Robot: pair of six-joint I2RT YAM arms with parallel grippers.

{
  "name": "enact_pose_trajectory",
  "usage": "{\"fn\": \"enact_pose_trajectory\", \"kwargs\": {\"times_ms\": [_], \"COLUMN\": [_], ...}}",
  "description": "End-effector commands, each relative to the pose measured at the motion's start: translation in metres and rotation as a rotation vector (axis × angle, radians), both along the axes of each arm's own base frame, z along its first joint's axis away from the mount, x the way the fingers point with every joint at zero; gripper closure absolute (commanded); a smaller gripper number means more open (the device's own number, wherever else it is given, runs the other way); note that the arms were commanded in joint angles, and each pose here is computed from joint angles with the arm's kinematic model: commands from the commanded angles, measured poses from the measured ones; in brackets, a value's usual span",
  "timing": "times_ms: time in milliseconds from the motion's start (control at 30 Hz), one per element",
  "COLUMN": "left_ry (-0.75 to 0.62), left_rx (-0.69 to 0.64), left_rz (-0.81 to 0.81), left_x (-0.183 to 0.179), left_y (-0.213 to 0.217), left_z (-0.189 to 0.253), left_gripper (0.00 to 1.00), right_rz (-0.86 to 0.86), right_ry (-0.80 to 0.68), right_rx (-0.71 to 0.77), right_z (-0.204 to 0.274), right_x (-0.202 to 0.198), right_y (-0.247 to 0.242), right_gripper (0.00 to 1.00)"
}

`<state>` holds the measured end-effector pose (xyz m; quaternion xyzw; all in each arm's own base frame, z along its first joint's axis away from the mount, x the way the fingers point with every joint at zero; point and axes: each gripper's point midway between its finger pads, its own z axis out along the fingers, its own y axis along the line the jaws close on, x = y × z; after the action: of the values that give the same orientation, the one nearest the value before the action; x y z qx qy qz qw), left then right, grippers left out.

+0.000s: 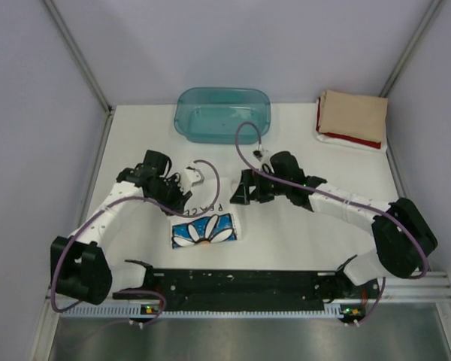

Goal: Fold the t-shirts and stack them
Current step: Put the neatly folded tshirt into the corner of the board with the right arm

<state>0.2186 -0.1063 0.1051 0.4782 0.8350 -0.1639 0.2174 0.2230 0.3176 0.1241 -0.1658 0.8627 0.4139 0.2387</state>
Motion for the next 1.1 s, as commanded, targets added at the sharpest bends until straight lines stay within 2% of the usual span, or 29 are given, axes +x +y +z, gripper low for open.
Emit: {"fn": "enact_pose_trajectory", "kwargs": {"times_ms": [0,200,333,433,500,667,700,800,867,1000,1067], "left_ry": [-0.005,-0.024,0.003,0.021,0.019,0.01,0.005,-0.031,-0.065,-0.175,-0.219], "left_rx": [0.011,0.169,0.225,0.213,0.221,0.245,0.251,0.244,0.199,0.127,0.12], "left_rz": [0.095,0.22,0.253,0.237,0.236,0.235,0.237,0.268,0.287,0.329,0.358], "left_x": [0.035,0.061,0.061,0.057,0.056,0.055,0.055,0.062,0.069,0.081,0.085], "left_y": [-0.003,0.028,0.04,0.038,0.039,0.045,0.047,0.052,0.049,0.046,0.048], "left_z": [-0.01,-0.051,-0.077,-0.085,-0.087,-0.09,-0.089,-0.076,-0.055,-0.008,0.01], "left_gripper": [0.68,0.67,0.67,0.68,0.67,0.67,0.67,0.67,0.59,0.26,0.21], "right_rz": [-0.144,-0.076,-0.032,0.002,-0.007,-0.044,-0.048,-0.035,-0.029,-0.034,-0.054], "right_ry": [0.005,0.148,0.251,0.294,0.296,0.285,0.274,0.23,0.185,0.099,0.087], "right_rx": [-0.006,0.0,0.074,0.173,0.234,0.309,0.309,0.253,0.203,0.095,0.011], "right_z": [-0.011,-0.062,-0.091,-0.093,-0.088,-0.073,-0.07,-0.063,-0.059,-0.053,-0.054], "right_x": [0.055,0.065,0.057,0.052,0.055,0.068,0.07,0.072,0.074,0.08,0.083], "right_y": [-0.001,0.027,0.041,0.051,0.052,0.043,0.04,0.028,0.015,-0.033,-0.063], "right_gripper": [0.06,0.07,0.15,0.3,0.45,0.97,1.0,1.0,1.0,1.0,1.0]}}
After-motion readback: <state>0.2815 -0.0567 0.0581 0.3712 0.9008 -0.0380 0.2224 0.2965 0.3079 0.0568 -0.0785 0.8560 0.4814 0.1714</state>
